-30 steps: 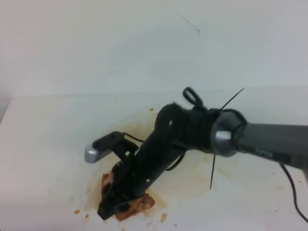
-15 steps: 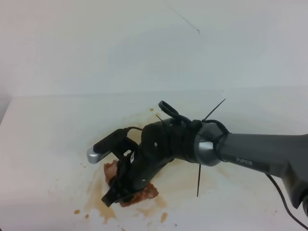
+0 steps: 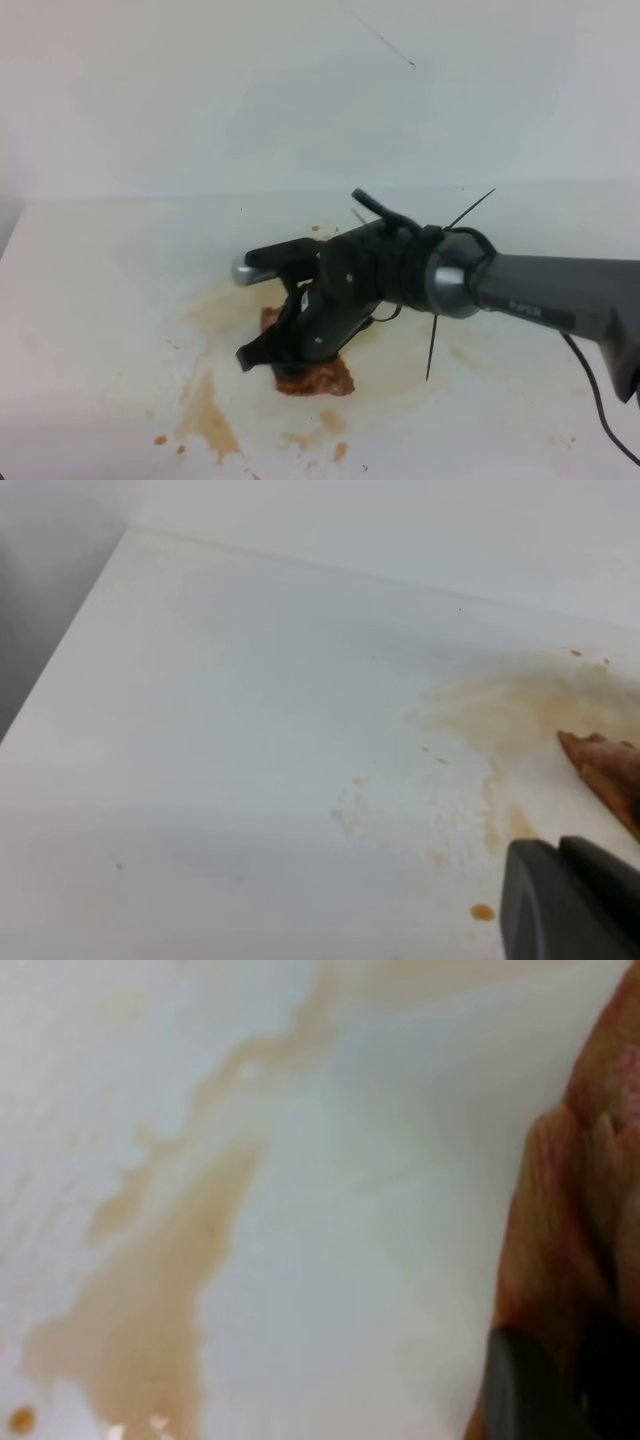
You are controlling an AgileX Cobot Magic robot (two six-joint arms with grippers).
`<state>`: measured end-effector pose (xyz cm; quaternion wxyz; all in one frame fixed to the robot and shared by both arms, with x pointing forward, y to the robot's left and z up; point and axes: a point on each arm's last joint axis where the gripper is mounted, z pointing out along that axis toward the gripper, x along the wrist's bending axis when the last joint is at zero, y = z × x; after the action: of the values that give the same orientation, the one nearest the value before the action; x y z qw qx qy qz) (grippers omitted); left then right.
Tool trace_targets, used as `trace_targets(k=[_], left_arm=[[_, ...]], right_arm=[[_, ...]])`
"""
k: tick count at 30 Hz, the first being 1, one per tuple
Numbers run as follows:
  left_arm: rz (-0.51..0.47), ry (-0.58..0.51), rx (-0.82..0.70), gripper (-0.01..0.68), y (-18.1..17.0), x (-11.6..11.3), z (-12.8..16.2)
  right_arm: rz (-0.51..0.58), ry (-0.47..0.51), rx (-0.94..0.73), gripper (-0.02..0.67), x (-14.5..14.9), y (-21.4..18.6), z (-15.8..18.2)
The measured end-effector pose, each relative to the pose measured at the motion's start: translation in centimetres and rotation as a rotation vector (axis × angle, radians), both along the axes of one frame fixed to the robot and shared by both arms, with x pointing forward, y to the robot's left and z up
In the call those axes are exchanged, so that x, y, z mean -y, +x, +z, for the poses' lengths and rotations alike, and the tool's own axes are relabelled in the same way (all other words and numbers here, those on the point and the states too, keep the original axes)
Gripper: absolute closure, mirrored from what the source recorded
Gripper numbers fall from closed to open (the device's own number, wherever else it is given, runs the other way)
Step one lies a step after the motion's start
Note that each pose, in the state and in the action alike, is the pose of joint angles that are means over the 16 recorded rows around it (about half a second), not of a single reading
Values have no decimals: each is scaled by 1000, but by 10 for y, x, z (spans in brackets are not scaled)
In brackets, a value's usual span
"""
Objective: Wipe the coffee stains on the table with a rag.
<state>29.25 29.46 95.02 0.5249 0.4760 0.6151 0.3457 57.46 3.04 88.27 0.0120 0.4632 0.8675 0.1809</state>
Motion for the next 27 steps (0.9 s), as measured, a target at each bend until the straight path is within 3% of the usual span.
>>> trace_targets(k=[14, 27], left_arm=[[0, 0, 0, 672, 0, 0, 0], [0, -1, 0, 672, 0, 0, 0]], right_arm=[[-235, -30, -92, 509, 53, 28, -6], [-372, 2, -57, 509, 123, 10, -11]])
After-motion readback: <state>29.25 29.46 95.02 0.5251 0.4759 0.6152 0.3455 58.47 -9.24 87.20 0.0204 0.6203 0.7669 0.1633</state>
